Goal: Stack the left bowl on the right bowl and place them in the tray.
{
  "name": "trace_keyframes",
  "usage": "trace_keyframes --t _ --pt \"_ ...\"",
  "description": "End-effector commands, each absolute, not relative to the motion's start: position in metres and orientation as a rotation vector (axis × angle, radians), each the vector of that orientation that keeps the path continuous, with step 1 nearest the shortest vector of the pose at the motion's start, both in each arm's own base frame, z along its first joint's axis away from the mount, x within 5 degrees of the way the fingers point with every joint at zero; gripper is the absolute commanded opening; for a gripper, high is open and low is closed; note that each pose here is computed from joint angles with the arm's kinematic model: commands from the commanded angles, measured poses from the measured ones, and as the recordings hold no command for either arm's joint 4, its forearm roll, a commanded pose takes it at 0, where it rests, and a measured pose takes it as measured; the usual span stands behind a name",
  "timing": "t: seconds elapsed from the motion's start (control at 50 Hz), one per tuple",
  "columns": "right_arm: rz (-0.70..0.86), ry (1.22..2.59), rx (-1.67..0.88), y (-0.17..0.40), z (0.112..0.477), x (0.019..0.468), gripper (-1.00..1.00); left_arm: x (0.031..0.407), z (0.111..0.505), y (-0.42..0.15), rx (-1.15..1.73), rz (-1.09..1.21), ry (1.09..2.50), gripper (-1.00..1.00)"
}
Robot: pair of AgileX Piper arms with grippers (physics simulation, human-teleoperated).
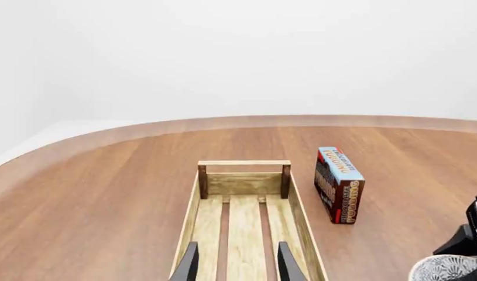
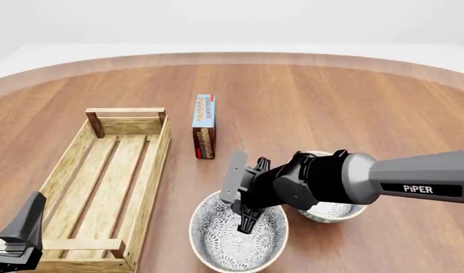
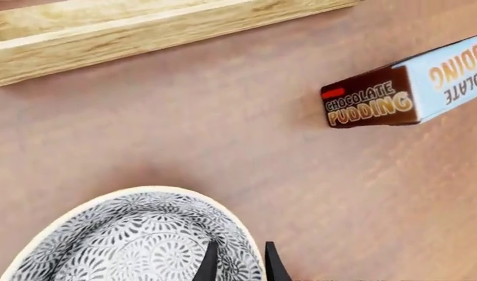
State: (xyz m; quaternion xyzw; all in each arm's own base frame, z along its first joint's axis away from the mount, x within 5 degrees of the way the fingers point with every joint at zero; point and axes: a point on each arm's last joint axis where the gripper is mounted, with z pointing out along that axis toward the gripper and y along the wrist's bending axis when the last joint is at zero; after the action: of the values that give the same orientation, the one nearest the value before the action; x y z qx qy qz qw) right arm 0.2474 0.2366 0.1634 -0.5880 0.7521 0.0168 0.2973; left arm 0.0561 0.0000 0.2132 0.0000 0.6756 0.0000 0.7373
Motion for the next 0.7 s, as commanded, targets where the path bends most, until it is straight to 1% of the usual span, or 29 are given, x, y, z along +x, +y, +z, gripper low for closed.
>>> trace_keyframes --t 0.02,0.12,0.16,0.22,0.3,0.36,0.42,0.54,0.64,0.7 --pt "0.099 2.085 -1.54 0.232 0.159 0.238 -1.0 0.056 0.213 0.0 0.0 0.0 1.484 1.0" --pt "0.096 2.032 -1.513 0.227 0.187 0.238 -1.0 0.056 0.213 0.0 0.0 0.0 1.484 1.0" --pt "0.094 2.025 -1.51 0.225 0.19 0.238 -1.0 0.056 0.213 0.0 0.0 0.0 1.484 1.0" --pt "0.101 1.982 -1.488 0.224 0.212 0.234 -1.0 0.056 0.213 0.0 0.0 0.0 1.484 1.0" --pt "0.1 1.952 -1.461 0.22 0.231 0.234 -1.0 0.056 0.213 0.0 0.0 0.0 1.484 1.0" --pt "0.099 1.936 -1.447 0.217 0.239 0.234 -1.0 0.056 0.213 0.0 0.0 0.0 1.484 1.0" --pt "0.104 1.903 -1.428 0.215 0.256 0.23 -1.0 0.056 0.213 0.0 0.0 0.0 1.484 1.0" --pt "0.113 1.841 -1.362 0.209 0.292 0.226 -1.0 0.056 0.213 0.0 0.0 0.0 1.484 1.0" --pt "0.106 1.818 -1.331 0.201 0.308 0.225 -1.0 0.056 0.213 0.0 0.0 0.0 1.484 1.0" --pt "0.096 1.799 -1.266 0.19 0.328 0.226 -1.0 0.056 0.213 0.0 0.0 0.0 1.484 1.0"
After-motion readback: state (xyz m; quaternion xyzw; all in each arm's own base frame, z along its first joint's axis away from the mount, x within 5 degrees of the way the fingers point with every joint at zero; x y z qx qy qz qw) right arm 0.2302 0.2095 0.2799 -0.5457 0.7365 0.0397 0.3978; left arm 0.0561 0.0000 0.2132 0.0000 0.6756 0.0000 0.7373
